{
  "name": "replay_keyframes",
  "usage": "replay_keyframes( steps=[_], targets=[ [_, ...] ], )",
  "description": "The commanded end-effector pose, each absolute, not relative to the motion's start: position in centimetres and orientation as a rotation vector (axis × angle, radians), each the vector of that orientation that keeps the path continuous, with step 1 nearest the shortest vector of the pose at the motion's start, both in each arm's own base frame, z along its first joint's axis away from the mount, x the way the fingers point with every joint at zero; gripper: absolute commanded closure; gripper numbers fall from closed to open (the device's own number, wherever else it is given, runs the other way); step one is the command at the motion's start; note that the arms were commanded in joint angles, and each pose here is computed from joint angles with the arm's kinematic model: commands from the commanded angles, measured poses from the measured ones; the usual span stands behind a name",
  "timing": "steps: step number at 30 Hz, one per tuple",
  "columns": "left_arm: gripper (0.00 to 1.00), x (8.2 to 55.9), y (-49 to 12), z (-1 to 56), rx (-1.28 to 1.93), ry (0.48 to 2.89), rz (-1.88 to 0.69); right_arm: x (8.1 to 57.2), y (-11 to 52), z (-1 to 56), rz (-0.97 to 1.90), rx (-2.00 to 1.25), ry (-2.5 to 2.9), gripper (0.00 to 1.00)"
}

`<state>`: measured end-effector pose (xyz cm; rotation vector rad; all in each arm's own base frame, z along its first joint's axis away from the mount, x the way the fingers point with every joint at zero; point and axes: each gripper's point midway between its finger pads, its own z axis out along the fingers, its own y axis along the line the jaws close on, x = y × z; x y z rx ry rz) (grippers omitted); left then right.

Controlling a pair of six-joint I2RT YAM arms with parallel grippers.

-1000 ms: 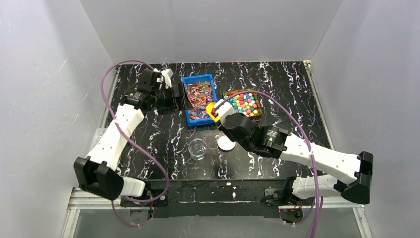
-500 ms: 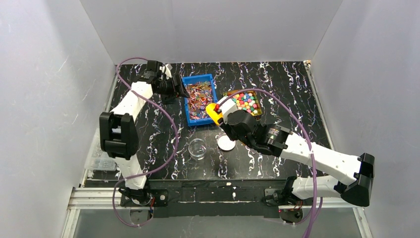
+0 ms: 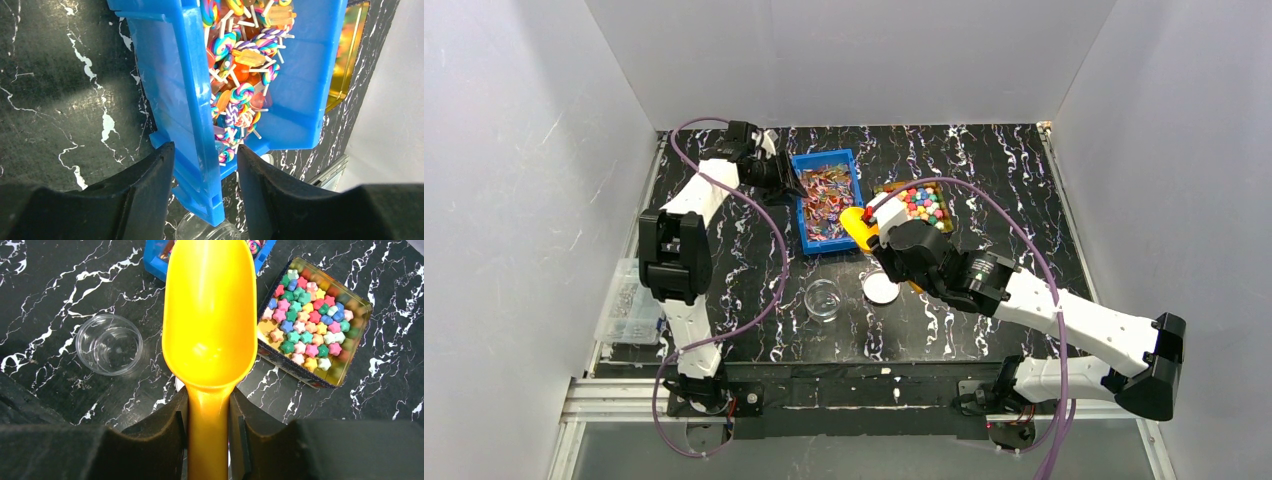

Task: Pack the candies
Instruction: Adjust the storage box at the center of the board.

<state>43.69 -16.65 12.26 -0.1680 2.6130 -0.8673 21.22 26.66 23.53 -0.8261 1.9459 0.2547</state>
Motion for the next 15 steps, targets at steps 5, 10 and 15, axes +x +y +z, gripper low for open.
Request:
replay_keyframes(
  steps=[5, 10, 15],
  targets=[
    [0.64, 44.5, -17.7, 14.1, -0.109, 2.573, -0.959, 21.3, 27.3, 24.0, 0.316, -0.791, 1.932, 0.99],
    [0.77, 44.6, -18.3, 13.8, -0.119, 2.580, -1.010, 21.2, 27.1, 23.4, 0.313, -0.791, 1.944, 0.99],
    [0.83, 44.3, -18.3, 13.7, -0.123, 2.581, -1.022, 21.2, 27.0, 23.1, 0.308, -0.795, 1.953, 0.99]
  ],
)
